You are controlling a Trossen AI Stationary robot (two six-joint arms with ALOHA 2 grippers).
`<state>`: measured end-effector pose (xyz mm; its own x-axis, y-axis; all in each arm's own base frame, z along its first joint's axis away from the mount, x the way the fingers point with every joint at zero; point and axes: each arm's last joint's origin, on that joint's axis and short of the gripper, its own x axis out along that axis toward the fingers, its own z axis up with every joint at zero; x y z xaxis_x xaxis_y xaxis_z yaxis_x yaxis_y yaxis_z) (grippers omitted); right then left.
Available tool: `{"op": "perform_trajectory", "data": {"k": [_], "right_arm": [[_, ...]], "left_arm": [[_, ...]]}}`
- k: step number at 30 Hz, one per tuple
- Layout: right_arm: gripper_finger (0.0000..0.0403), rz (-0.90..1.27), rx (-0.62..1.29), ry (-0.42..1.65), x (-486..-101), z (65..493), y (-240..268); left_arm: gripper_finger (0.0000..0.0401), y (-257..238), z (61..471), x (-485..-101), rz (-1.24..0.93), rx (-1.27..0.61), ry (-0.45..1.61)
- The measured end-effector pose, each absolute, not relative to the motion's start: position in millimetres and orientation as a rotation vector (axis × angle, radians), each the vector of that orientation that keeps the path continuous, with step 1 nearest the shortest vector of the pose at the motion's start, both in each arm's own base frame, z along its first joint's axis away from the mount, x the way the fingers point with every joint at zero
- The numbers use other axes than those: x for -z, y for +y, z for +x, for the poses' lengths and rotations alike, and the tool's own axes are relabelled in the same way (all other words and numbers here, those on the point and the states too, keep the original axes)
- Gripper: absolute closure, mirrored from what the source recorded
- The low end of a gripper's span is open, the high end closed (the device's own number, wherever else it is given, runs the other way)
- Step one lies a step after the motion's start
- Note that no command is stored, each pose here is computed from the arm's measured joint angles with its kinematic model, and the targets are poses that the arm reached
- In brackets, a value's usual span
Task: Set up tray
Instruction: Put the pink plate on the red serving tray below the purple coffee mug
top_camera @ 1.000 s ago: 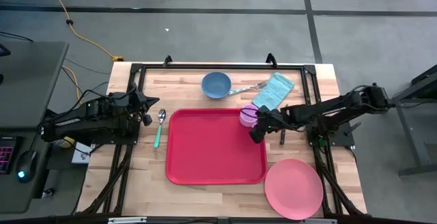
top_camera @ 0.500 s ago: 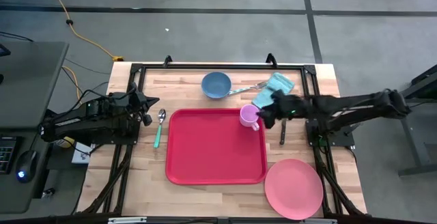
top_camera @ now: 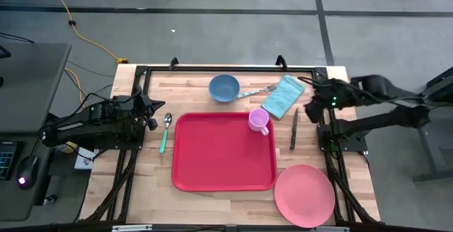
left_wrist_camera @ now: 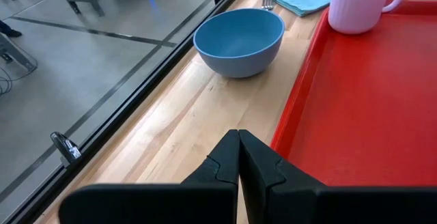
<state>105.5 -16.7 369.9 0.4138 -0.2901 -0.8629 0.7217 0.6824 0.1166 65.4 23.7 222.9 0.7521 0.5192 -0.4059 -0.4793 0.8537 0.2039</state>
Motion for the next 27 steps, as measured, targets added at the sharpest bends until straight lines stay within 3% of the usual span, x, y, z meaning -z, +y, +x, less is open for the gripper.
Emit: {"op": "perform_trajectory", "data": {"k": [7, 18, 22, 27], "right_arm": [[0.0179, 0.571, 0.564, 1.156, -370, 126, -14], [0.0179, 0.729, 0.411, 1.625, -276, 128, -5], [0.0179, 0.828, 0.298, 1.637, -253, 123, -1], [0.0179, 0.948, 0.168, 1.497, -237, 126, 2]], "left_arm": [[0.0361, 24, 65, -223, 0.089, -0.546, 0.469], [0.0361, 24, 66, -223, 0.088, -0.541, 0.470], [0.0361, 24, 65, -223, 0.087, -0.541, 0.469], [0.0361, 24, 66, -223, 0.087, -0.541, 0.469]]}}
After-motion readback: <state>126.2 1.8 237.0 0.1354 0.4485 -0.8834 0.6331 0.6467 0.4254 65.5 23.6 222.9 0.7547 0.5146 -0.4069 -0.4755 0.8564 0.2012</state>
